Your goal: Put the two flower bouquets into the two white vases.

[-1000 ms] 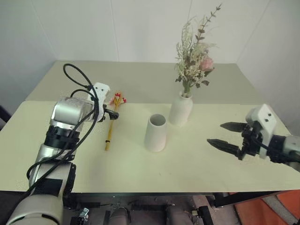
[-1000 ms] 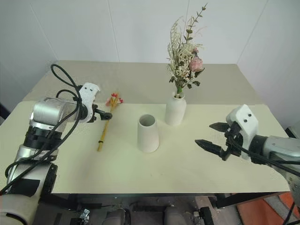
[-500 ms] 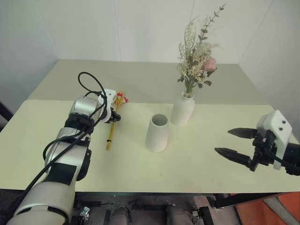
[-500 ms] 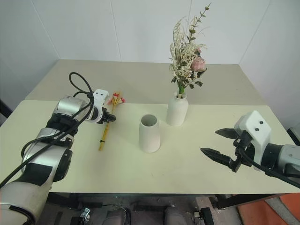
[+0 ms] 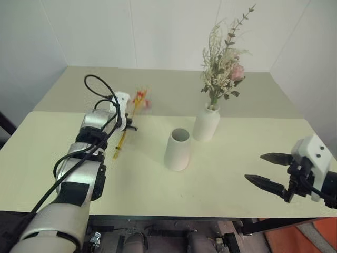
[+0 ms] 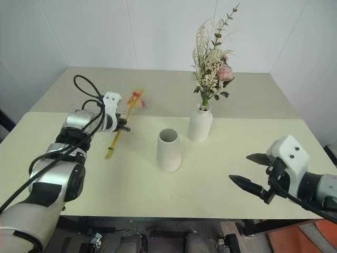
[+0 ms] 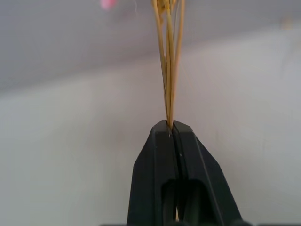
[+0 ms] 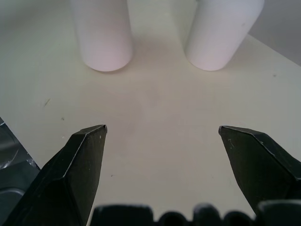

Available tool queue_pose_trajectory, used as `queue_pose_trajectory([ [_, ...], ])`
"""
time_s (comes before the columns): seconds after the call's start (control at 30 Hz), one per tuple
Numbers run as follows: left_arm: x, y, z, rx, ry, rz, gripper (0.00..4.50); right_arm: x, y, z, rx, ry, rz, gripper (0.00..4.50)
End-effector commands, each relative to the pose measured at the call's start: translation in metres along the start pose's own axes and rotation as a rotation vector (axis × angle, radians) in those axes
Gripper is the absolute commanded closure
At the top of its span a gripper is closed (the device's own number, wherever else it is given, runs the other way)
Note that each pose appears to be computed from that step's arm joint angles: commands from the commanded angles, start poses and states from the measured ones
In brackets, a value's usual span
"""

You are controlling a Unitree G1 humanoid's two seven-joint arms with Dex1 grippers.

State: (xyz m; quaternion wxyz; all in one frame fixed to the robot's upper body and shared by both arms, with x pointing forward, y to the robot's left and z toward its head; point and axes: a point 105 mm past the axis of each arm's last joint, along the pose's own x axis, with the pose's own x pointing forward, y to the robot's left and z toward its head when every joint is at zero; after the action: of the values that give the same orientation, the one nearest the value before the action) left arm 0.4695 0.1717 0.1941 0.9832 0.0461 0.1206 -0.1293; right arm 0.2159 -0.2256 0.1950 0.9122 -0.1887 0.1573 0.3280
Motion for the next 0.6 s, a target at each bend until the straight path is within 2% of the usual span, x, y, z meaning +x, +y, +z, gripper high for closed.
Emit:
queue_pose_trajectory([
  [0.03,-0.03,-0.01,0.078,-0.013,-0.474,-0.093,4.48,-0.013,-0.008,0.008,-0.076,-0.03,-0.075,0.0],
  [0.1,-0.052,-0.02,0.107,-0.19,-0.633,-0.274,4.48,-0.015,-0.011,0.005,-0.077,-0.029,-0.093,0.0],
  [0.17,-0.074,-0.025,0.129,-0.288,-0.777,-0.401,4.48,-0.017,-0.013,0.002,-0.073,-0.029,-0.1,0.0],
  [0.2,-0.096,-0.025,0.144,-0.389,-0.911,-0.516,4.48,-0.018,-0.013,0.0,-0.07,-0.028,-0.099,0.0],
  [0.27,-0.124,-0.025,0.158,-0.509,-1.053,-0.682,4.48,-0.02,-0.012,-0.002,-0.07,-0.03,-0.093,0.0],
  [0.3,-0.136,-0.029,0.16,-0.5,-1.086,-0.764,4.48,-0.023,-0.009,-0.001,-0.06,-0.046,-0.069,0.0],
  [0.47,-0.163,-0.064,0.149,-0.392,-1.069,-1.084,4.48,-0.031,-0.007,-0.004,-0.033,-0.051,-0.046,0.0],
  [0.6,-0.164,-0.085,0.139,-0.364,-1.017,-1.203,4.48,-0.035,-0.007,-0.006,-0.003,-0.054,-0.042,0.0],
])
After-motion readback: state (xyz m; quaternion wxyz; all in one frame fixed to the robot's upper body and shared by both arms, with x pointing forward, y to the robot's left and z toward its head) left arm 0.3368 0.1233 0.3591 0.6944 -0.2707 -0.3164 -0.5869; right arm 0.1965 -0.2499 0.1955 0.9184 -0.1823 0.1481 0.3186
